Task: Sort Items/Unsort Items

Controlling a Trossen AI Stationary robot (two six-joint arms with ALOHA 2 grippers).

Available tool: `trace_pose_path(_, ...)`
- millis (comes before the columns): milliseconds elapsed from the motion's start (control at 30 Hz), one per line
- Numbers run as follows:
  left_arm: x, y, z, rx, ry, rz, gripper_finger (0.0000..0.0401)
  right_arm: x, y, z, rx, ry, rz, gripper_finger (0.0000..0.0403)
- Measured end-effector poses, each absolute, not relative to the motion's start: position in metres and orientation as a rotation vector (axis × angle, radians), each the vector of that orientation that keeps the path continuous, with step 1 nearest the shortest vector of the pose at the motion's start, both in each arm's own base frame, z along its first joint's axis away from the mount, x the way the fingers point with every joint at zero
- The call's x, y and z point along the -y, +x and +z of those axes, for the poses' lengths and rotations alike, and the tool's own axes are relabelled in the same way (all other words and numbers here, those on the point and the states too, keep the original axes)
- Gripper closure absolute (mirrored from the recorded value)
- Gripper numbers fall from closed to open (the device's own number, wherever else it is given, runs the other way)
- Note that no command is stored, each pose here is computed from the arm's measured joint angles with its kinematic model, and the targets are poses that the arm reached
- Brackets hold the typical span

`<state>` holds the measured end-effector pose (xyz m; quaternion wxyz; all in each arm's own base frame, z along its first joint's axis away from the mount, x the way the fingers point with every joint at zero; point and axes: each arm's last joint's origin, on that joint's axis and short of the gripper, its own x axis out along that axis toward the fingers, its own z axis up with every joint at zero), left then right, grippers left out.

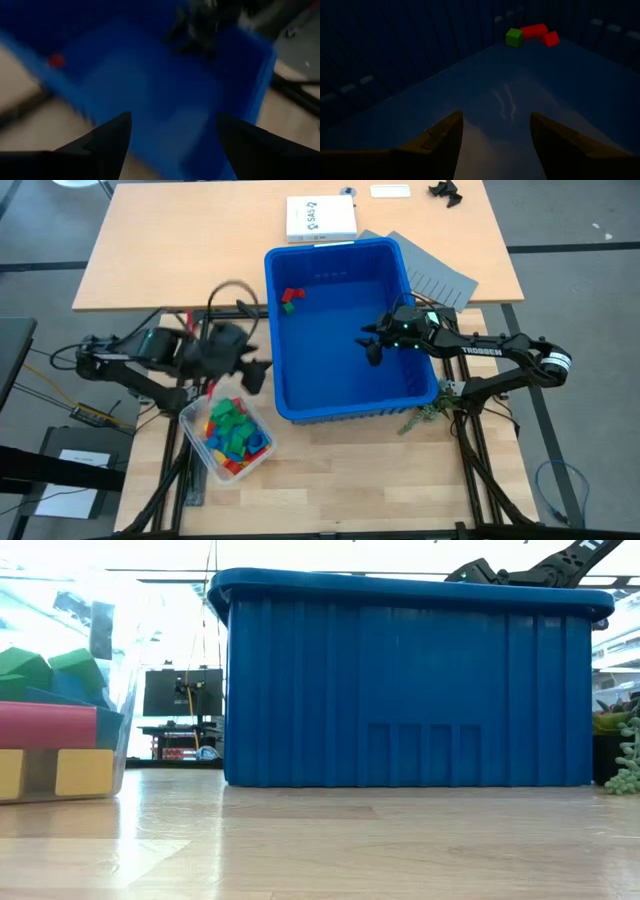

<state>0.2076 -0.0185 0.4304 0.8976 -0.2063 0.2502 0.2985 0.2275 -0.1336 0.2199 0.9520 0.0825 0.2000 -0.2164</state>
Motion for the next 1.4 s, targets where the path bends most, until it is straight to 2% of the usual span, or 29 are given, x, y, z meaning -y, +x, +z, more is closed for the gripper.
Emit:
trace_pose_path(333, -0.072, 0.262, 0.442, -0.343, -0.138, 0.711, 0.0101, 0.134, 0.228, 0.22, -0.406, 0.17, -0.439, 0.0174)
trace_pose_path(667, -0.181, 0.292, 0.397, -0.412, -0.176, 0.66, 0.0101, 0.134, 0.228, 0.22, -0.407, 0.17, -0.44, 0.0174)
trace_pose_path(1100, -0.271, 0.344, 0.365, -0.771, -0.077, 0.743, 0.0105, 0.135, 0.227, 0.22, -0.405, 0.17, -0.45, 0.0174)
trace_pose_path(1400, -0.301, 0.373, 0.288, -1.182, 0.152, 0.904, 0.0122, 0.135, 0.227, 0.22, -0.406, 0.17, -0.452, 0.0174)
